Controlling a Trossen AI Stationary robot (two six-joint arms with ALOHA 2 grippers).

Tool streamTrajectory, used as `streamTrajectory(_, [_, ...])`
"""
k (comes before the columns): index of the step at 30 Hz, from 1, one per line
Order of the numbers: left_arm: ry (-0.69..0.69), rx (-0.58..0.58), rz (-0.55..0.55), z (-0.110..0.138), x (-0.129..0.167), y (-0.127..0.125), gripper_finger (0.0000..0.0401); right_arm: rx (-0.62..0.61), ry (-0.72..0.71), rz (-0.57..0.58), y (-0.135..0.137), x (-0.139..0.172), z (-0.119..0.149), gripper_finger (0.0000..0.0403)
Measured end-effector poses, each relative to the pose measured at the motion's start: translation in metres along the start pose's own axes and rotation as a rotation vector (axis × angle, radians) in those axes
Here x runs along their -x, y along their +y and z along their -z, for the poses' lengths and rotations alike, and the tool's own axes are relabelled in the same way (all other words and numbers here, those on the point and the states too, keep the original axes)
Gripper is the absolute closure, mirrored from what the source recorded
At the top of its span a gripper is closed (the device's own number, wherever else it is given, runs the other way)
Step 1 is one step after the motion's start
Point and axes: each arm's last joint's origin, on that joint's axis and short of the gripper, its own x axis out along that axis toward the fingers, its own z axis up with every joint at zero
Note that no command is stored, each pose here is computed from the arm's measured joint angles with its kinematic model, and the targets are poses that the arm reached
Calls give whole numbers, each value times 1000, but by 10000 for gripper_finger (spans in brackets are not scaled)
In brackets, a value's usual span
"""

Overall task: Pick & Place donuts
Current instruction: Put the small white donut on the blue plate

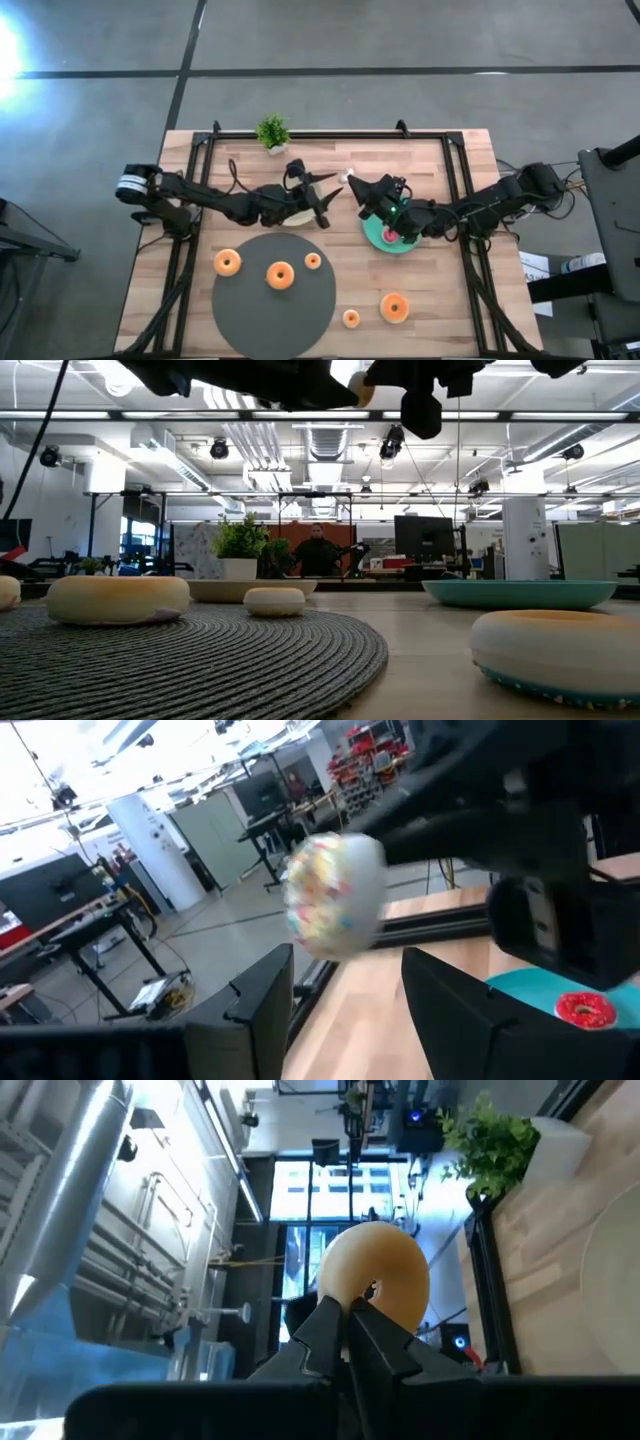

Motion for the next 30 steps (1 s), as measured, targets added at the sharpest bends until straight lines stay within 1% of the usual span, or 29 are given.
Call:
streamTrajectory(3, [1,4,-1,2,-4,-3,238,-15,-1,2,0,0,0,394])
streamTrajectory(8, [-21,12,-26,-7,-10,-2,238,-22,-1,3,-1,-1,0,394])
streamTrajectory(13, [-17,6,-47,-9,-12,0,249,-22,1,2,-1,-1,0,393])
streamTrajectory(17, [-13,-3,-48,-8,-13,1,278,-20,0,3,-1,-1,0,388])
streamTrajectory(22, [-2,-11,-43,-7,-13,0,340,3,5,16,-3,-1,0,380])
streamTrajectory(26, [17,-34,-39,-4,-13,0,389,69,55,66,-5,3,-1,359])
streamTrajectory(30, [70,-68,-11,2,-12,-3,396,178,102,145,2,17,-8,320])
